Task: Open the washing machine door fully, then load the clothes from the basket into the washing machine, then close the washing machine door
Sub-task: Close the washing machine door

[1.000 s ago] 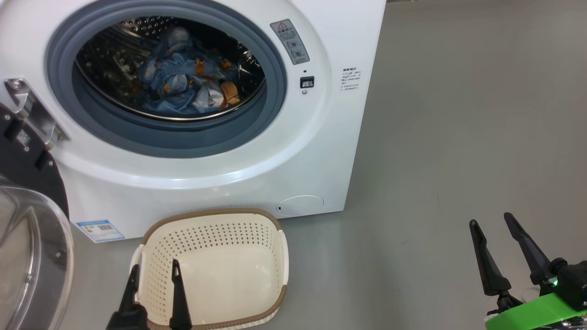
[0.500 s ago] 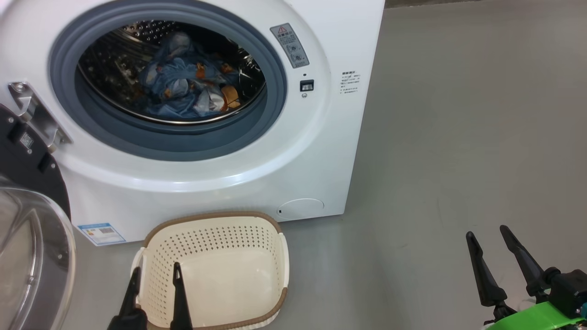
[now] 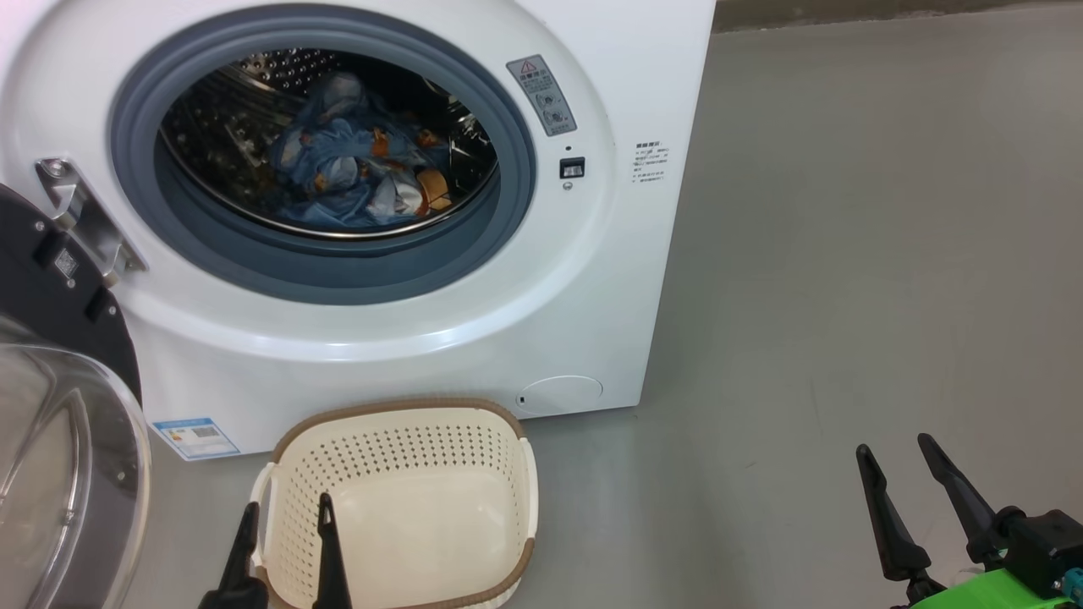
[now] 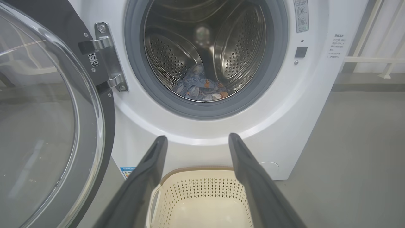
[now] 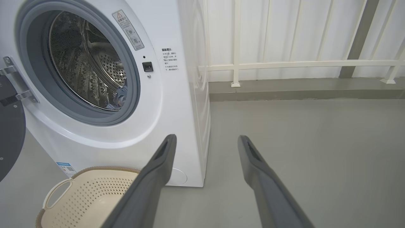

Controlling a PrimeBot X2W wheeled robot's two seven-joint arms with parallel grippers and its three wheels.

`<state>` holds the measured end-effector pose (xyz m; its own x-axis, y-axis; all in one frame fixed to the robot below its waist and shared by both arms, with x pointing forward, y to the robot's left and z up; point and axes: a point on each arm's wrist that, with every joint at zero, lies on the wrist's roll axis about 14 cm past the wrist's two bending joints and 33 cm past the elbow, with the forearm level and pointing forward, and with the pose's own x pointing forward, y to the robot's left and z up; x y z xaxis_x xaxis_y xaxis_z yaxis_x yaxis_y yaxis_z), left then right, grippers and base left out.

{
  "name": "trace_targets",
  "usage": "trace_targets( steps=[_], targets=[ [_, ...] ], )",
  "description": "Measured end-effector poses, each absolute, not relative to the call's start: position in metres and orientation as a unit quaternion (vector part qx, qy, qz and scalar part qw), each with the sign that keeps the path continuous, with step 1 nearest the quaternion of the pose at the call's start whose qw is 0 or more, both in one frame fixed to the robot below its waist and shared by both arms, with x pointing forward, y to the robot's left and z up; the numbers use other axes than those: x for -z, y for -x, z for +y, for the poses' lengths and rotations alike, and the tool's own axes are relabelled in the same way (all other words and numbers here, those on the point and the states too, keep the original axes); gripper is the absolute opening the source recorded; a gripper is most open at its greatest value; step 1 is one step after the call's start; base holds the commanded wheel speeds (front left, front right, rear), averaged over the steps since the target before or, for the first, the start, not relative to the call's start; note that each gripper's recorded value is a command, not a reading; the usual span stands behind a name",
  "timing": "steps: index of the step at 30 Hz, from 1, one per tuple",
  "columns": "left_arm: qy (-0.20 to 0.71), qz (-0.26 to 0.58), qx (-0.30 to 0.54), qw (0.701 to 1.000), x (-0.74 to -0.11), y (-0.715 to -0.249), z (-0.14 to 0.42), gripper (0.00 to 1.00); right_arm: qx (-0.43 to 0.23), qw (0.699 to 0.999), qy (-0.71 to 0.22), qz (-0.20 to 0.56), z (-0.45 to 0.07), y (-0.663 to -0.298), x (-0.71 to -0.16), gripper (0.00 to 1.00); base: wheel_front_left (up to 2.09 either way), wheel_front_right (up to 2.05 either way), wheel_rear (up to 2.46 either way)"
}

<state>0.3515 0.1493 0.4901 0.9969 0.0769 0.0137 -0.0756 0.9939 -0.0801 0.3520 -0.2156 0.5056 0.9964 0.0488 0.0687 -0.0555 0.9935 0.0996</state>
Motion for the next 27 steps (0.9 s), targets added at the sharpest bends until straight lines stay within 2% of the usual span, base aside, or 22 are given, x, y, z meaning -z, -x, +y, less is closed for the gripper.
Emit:
trace_targets(
  steps=[27],
  targets=[
    [0.044,-0.003,-0.040,0.998,-0.4865,-0.3537,0.1518,1.00,-0.021,0.998,-0.050,-0.024,-0.2169,-0.3527,-0.4996,1.00,0.00,0.00,0.00]
  ],
)
